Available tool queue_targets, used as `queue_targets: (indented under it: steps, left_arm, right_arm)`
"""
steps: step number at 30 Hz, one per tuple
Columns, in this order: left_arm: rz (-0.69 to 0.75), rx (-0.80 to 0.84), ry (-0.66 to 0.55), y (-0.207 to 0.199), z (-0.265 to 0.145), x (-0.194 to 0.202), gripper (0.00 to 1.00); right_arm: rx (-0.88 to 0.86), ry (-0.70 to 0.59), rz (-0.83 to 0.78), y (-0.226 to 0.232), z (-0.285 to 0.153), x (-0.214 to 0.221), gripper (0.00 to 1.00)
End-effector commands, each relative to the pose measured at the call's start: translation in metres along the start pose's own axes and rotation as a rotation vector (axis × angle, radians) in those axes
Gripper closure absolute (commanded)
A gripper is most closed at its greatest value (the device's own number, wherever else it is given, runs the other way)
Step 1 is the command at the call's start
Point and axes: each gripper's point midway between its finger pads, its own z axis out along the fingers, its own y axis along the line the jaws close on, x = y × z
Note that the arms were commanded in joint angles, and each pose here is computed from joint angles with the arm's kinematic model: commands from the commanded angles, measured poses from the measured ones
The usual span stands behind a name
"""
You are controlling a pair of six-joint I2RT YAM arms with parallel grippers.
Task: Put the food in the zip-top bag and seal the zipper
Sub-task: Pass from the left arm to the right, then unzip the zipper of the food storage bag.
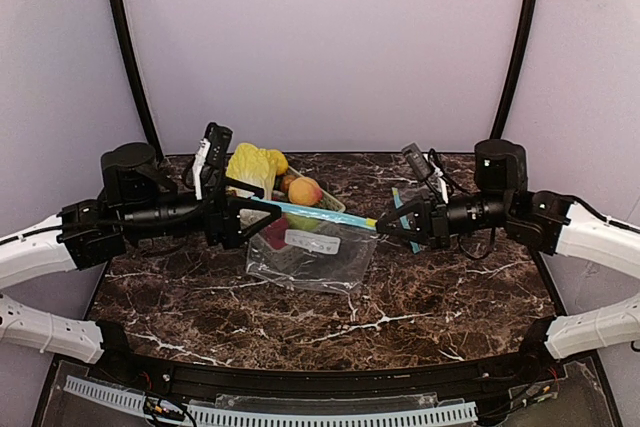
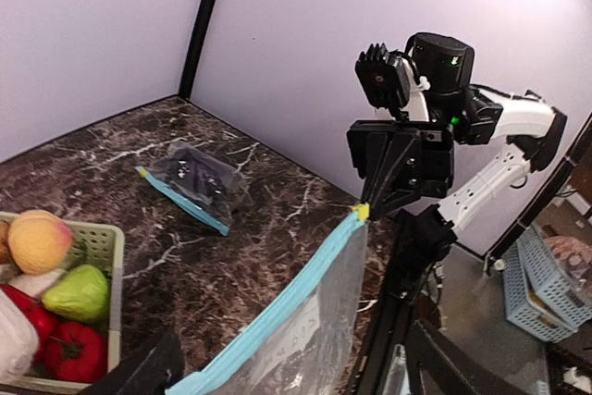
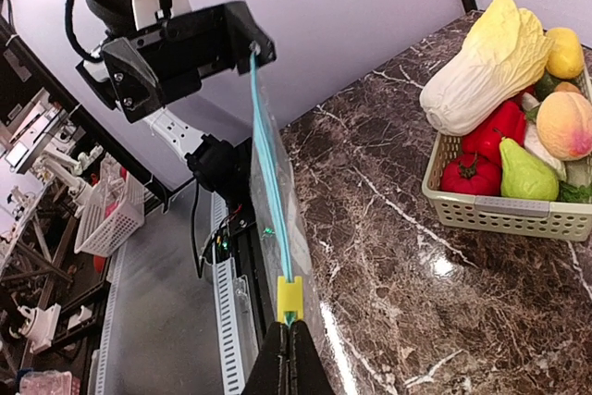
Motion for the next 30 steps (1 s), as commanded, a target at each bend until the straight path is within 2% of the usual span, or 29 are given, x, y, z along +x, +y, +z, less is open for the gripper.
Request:
queue_targets:
  steps: [1, 4, 9, 16, 18, 24, 30]
  left_arm:
    - [0.181, -0.189, 0.100, 0.019, -0.023, -0.016, 0.10]
    - [0.227, -0.141, 0.161, 0.009, -0.019, -0.018, 0.08]
    - [0.192, 0.082, 0.274, -0.021, 0.022, 0.004, 0.11]
    - [0.135, 0.347, 0.303, -0.070, 0.069, 0.026, 0.12]
    - [0.120, 0.391, 0.299, -0.077, 0.075, 0.028, 0.17]
    - [0.089, 0.418, 0.321, -0.079, 0.083, 0.039, 0.51]
    - [0.076, 0.410, 0.319, -0.077, 0.082, 0.043, 0.68]
  right_arm:
    - [-0.079, 0.109, -0.015, 0.013, 0.004, 0.006, 1.00]
    - [-0.105, 0.159, -0.013, 0.018, 0.008, 0.011, 1.00]
    - [-0.145, 0.216, -0.021, 0.027, 0.022, 0.015, 1.00]
    - [-0.186, 0.244, -0.049, 0.040, 0.037, 0.012, 1.00]
    - [-0.187, 0.244, -0.057, 0.040, 0.039, 0.011, 1.00]
    - [-0.195, 0.249, -0.064, 0.040, 0.043, 0.009, 1.00]
    - [-0.182, 0.249, -0.067, 0.036, 0.045, 0.009, 1.00]
